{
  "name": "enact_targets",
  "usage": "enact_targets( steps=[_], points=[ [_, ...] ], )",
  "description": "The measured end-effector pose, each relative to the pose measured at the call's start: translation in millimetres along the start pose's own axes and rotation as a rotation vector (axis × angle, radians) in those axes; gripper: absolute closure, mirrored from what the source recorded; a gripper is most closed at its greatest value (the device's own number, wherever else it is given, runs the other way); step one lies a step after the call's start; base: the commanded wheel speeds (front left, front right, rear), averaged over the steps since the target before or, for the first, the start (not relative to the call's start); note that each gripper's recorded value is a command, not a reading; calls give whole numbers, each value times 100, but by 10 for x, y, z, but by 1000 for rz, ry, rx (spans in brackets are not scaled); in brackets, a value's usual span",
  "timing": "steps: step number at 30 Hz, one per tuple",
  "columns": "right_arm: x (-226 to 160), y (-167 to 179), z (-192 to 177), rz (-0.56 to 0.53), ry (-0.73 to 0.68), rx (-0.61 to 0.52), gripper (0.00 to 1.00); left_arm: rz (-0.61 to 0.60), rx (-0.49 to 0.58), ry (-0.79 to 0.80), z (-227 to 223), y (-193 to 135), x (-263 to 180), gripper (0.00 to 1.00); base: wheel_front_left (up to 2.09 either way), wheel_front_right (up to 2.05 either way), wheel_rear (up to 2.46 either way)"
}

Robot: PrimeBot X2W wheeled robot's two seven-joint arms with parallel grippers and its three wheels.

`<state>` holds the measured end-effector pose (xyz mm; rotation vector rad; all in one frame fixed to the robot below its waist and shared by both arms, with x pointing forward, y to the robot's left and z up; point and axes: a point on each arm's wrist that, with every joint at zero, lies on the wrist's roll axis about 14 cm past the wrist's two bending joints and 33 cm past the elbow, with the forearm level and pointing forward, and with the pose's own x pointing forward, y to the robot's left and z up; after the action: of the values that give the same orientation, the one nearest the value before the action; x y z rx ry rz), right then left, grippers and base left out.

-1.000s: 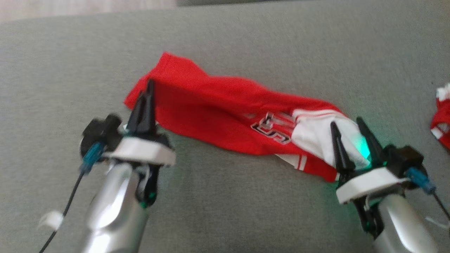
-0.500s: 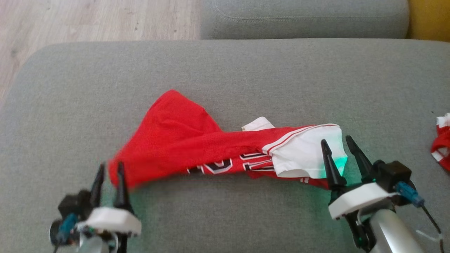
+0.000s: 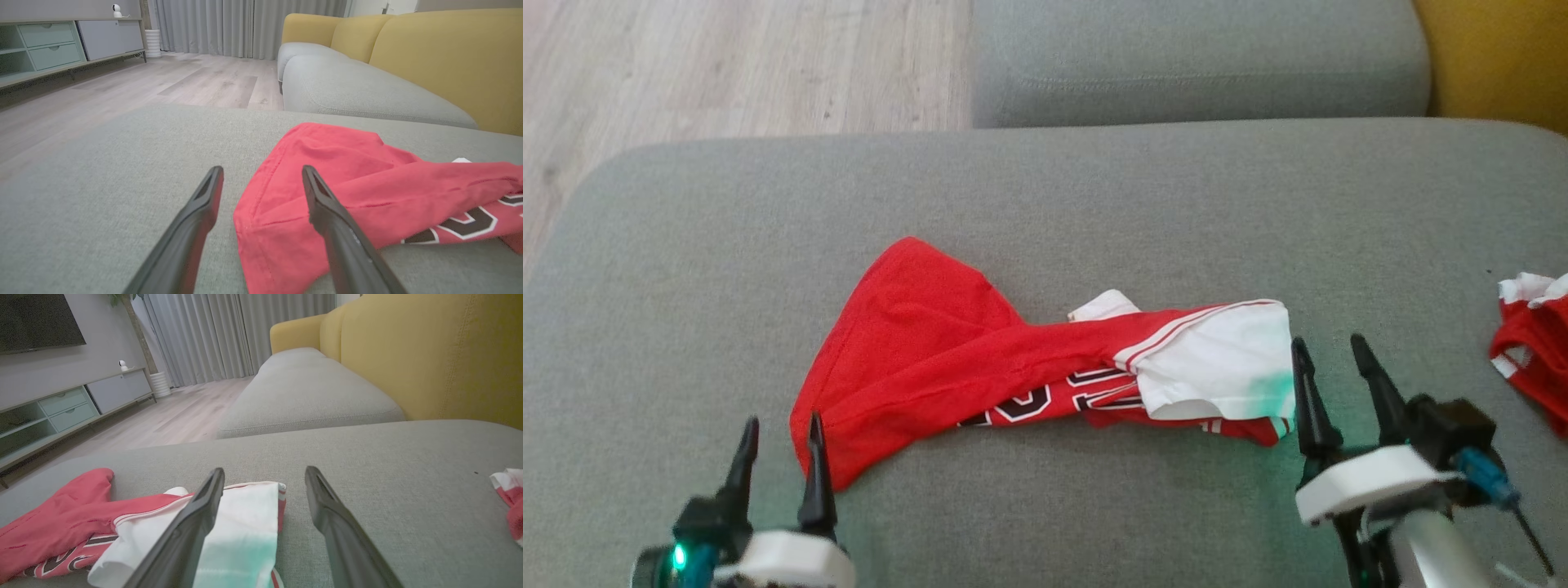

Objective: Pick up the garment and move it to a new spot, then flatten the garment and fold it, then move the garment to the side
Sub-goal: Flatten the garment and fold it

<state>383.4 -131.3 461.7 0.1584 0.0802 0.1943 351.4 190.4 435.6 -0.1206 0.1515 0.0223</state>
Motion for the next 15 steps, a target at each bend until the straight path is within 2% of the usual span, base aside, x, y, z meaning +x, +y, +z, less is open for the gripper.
enact_targets(
  steps=[10, 15],
  points=[
    [-204, 6, -226, -21, 61, 24, 0, -28, -38, 27, -123, -173, -157, 0, 0, 0, 0],
    [-243, 86, -468, -13, 135, 96, 0, -37, -40, 41, -165, -215, -164, 0, 0, 0, 0]
  ],
)
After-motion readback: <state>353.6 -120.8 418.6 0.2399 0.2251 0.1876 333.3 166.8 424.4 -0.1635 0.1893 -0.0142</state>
